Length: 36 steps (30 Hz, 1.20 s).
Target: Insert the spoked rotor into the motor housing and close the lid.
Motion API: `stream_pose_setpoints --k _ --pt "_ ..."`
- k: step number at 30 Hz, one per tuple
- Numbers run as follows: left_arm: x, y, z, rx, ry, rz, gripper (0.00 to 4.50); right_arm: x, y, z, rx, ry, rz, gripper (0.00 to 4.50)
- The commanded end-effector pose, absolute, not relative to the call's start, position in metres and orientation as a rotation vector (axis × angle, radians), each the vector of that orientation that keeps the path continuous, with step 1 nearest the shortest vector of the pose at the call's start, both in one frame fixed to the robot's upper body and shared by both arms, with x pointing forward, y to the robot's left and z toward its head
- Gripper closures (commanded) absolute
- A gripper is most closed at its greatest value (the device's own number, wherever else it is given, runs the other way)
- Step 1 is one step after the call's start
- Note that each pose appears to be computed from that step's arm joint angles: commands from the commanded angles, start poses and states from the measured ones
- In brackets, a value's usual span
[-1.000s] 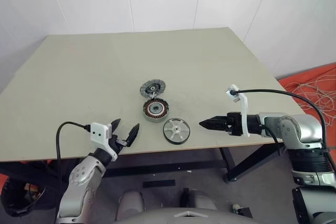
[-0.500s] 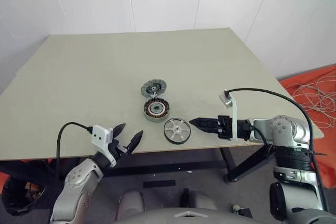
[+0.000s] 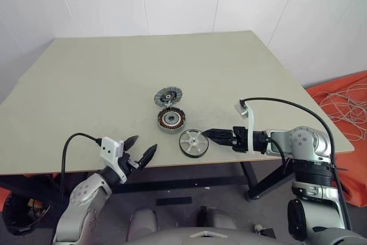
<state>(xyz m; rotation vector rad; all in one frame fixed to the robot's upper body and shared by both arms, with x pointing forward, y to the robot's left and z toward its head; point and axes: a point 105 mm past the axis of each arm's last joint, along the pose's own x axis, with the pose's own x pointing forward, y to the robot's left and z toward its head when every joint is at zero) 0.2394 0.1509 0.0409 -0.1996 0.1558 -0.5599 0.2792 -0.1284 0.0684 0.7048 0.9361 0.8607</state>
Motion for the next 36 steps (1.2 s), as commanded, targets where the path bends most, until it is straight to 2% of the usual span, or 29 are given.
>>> stream_pose_setpoints --k 1,28,31,36 --pt "0.244 0.150 0.058 -0.187 0.095 -0.567 0.00 0.279 -0.124 0.075 0.710 0.915 0.903 0.04" --pt "0.250 0.149 0.060 -0.194 0.089 -0.550 0.00 0.273 -0.116 0.071 0.717 0.964 0.936 0.04" --pt "0.250 0.149 0.059 -0.195 0.089 -0.546 0.00 0.273 -0.114 0.071 0.720 0.964 0.940 0.97" --pt "0.250 0.150 0.059 -0.194 0.085 -0.540 0.00 0.274 -0.112 0.070 0.720 0.966 0.943 2.76"
